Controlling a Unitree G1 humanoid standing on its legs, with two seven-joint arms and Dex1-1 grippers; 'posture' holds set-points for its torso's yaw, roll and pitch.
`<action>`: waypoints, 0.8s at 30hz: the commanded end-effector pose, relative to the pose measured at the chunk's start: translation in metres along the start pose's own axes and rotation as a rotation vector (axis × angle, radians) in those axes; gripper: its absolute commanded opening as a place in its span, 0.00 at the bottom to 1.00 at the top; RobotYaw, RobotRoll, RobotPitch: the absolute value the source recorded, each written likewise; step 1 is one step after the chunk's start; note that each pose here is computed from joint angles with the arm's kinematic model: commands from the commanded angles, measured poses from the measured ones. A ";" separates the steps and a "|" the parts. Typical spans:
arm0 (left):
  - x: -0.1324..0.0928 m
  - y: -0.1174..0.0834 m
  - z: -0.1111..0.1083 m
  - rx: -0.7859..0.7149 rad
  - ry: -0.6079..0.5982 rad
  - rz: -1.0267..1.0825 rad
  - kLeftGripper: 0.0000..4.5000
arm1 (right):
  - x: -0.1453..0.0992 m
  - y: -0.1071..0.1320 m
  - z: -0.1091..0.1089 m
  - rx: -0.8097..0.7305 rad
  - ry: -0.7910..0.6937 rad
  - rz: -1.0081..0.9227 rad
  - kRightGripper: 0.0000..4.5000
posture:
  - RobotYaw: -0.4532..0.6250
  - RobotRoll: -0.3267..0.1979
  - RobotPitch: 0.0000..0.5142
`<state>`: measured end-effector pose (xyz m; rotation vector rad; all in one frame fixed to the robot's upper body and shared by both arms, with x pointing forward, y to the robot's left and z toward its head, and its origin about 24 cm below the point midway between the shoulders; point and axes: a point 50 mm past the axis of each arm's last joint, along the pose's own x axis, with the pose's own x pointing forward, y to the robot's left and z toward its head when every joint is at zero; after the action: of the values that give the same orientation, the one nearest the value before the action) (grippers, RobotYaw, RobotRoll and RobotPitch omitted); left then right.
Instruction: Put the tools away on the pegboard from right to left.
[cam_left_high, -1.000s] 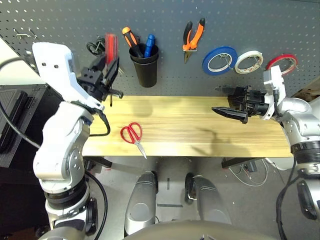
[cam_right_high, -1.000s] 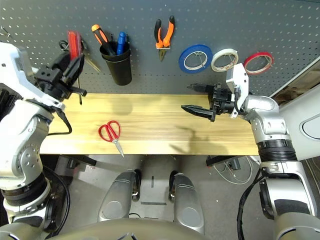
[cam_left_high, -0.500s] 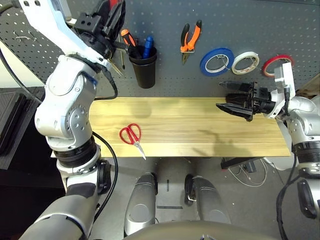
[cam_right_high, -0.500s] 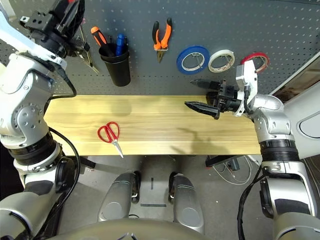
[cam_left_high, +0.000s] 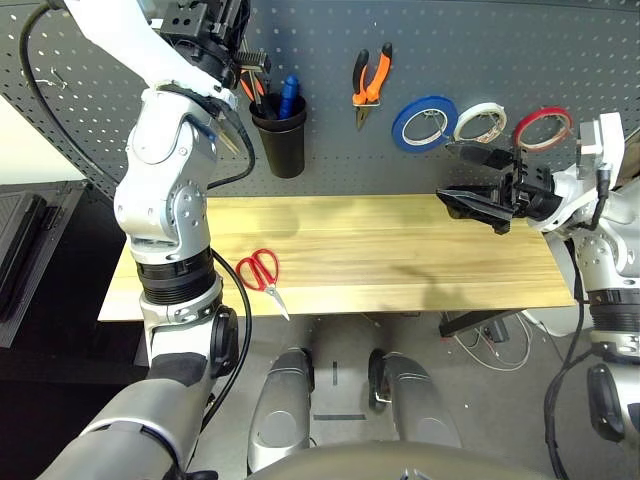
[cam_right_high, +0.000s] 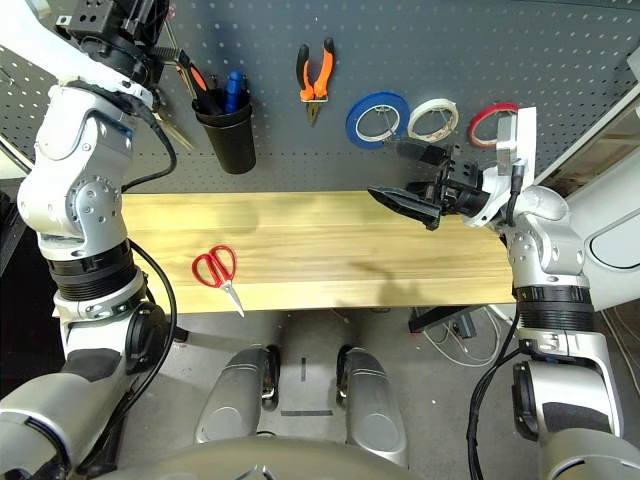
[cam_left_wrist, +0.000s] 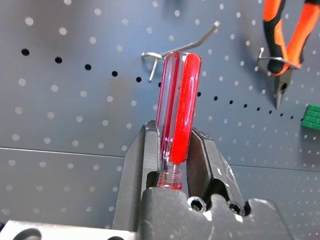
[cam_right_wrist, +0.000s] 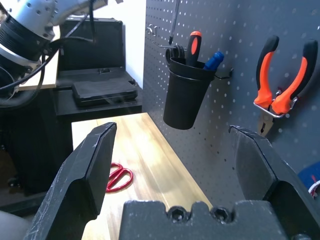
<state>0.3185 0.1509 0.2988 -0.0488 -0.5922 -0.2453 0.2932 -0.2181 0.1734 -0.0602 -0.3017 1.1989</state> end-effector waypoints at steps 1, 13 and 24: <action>0.005 -0.002 0.002 0.020 -0.039 -0.001 0.19 | -0.006 0.003 0.002 -0.003 -0.004 -0.019 1.00 | 0.40 0.62 0.17; 0.007 -0.010 -0.017 0.017 -0.037 -0.021 0.19 | -0.011 0.007 0.004 -0.010 0.000 -0.041 1.00 | 0.37 0.62 0.18; 0.004 -0.003 -0.030 0.045 -0.030 0.005 0.19 | -0.010 0.009 0.005 -0.015 -0.005 -0.047 1.00 | 0.36 0.62 0.18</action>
<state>0.3356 0.1438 0.2805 -0.0283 -0.6299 -0.2313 0.2840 -0.2203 0.1706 -0.0599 -0.2981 1.1646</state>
